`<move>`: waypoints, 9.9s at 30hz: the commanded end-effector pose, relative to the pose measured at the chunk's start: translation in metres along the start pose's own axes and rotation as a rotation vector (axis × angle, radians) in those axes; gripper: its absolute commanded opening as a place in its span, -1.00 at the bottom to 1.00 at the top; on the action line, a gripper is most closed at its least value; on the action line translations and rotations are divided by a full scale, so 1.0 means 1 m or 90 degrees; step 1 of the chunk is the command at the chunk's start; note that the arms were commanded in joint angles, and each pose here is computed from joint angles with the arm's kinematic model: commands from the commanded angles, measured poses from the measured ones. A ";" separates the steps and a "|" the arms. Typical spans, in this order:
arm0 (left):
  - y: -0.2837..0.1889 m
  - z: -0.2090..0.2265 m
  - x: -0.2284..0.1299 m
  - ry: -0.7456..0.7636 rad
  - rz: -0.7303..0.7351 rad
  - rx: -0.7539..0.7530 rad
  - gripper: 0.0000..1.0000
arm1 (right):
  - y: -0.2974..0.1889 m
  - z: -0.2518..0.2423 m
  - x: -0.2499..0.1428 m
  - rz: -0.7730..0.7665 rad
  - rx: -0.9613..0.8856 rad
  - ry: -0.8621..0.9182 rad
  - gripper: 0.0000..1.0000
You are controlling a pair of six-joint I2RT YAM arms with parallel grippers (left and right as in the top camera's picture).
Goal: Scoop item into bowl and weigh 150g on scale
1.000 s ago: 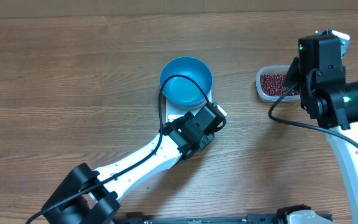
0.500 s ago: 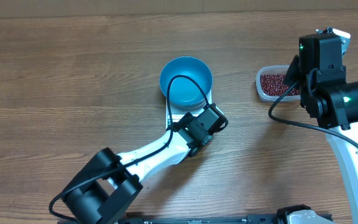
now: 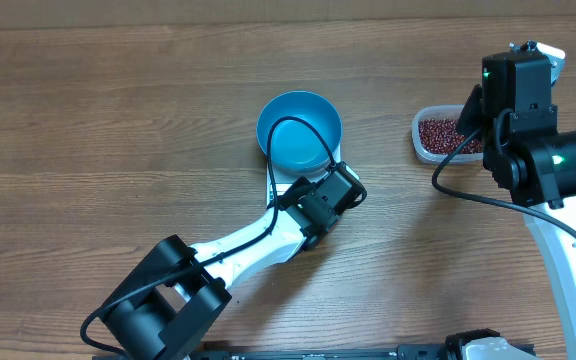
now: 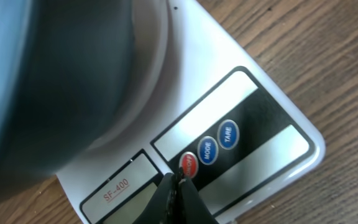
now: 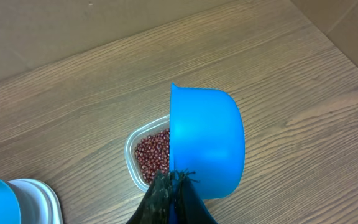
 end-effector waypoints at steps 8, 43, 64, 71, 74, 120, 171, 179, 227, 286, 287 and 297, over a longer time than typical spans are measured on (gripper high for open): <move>0.009 0.000 -0.002 -0.005 0.005 0.001 -0.92 | -0.005 0.001 0.008 -0.019 0.009 0.014 -0.93; 0.027 -0.004 -0.004 0.015 0.012 0.004 -0.92 | -0.005 0.001 0.008 -0.018 0.008 0.013 -0.93; 0.030 -0.005 -0.005 0.054 0.010 -0.018 -0.92 | -0.004 0.001 0.007 -0.017 0.008 0.013 -0.92; 0.030 -0.006 -0.007 0.057 0.018 -0.021 -0.92 | -0.004 0.001 0.007 -0.017 0.008 0.013 -0.93; 0.030 -0.006 -0.009 0.060 0.026 -0.024 -0.92 | -0.004 0.001 0.007 -0.017 0.008 0.013 -0.93; 0.017 -0.003 -0.004 0.103 0.011 -0.033 -0.92 | -0.004 0.001 0.007 -0.017 0.008 0.013 -0.93; -0.156 0.111 -0.044 -0.159 -0.198 -0.122 0.99 | -0.004 0.003 0.010 -0.026 0.015 0.018 -0.93; -0.155 0.113 -0.045 -0.161 -0.189 -0.105 0.99 | -0.002 0.004 0.010 -0.025 0.014 0.018 -0.93; -0.155 0.113 -0.045 -0.165 -0.189 -0.109 0.99 | 0.070 0.000 0.013 0.066 -0.002 -0.276 -0.93; -0.155 0.112 -0.045 -0.165 -0.189 -0.109 0.99 | 0.176 -0.003 -0.052 0.270 -0.067 -0.364 -0.92; -0.155 0.112 -0.045 -0.165 -0.189 -0.109 0.99 | 0.176 -0.002 -0.053 0.273 -0.060 -0.363 -0.92; -0.155 0.112 -0.045 -0.165 -0.189 -0.109 0.99 | 0.174 0.000 -0.057 0.295 -0.030 -0.358 -0.93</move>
Point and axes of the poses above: each gripper's point midway between its finger pads, its own y axis out along the fingers, its own z axis along the line the jaws close on, x = y × z, the point moved 10 cm from there along -y, back along the fingers, and after that the axes turned 12 degrees about y, right-handed, at the moved point
